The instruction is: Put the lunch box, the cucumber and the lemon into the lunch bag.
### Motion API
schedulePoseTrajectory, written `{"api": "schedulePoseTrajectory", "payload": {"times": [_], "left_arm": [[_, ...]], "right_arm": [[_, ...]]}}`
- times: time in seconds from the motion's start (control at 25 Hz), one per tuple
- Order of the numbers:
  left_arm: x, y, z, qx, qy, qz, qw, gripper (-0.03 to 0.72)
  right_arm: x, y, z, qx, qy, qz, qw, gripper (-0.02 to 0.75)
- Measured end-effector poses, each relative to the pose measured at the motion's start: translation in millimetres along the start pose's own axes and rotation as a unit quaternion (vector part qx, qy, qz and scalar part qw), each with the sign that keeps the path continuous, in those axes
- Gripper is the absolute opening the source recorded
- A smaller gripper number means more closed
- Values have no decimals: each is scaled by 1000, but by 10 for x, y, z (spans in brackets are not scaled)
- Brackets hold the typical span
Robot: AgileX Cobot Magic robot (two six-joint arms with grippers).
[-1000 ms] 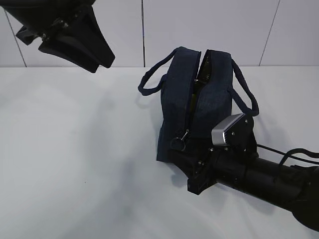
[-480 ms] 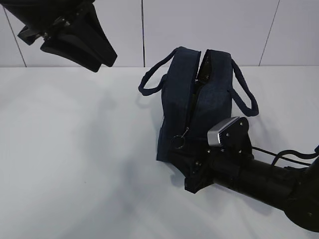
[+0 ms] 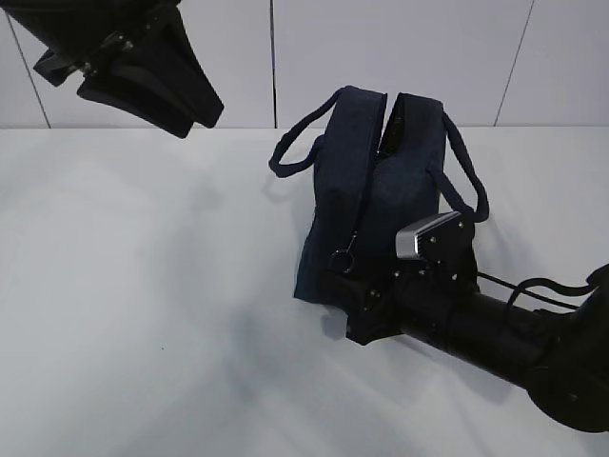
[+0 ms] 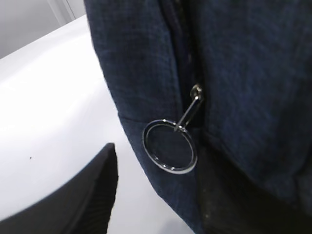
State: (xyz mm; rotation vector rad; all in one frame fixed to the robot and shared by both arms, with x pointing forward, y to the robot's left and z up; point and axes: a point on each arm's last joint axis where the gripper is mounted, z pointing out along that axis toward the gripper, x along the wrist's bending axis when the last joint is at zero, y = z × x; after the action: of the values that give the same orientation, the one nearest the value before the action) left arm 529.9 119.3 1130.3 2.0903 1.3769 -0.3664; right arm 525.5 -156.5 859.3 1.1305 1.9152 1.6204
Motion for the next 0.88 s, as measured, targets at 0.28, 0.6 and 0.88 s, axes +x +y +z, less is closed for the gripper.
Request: {"api": "schedulePoseTrajectory", "payload": {"times": [0.28,0.6,0.88], "left_arm": [[0,0,0,0,0,0,1000,239],[0,0,0,0,0,0,1000,239],[-1,0,0,0,-1,0,1000,239]], "right_arm": [[10,2,13,1,8,19,1000,362],[40,-7,12,6,24,26,999,301],[69,21,46,4,46,15,999,299]]}}
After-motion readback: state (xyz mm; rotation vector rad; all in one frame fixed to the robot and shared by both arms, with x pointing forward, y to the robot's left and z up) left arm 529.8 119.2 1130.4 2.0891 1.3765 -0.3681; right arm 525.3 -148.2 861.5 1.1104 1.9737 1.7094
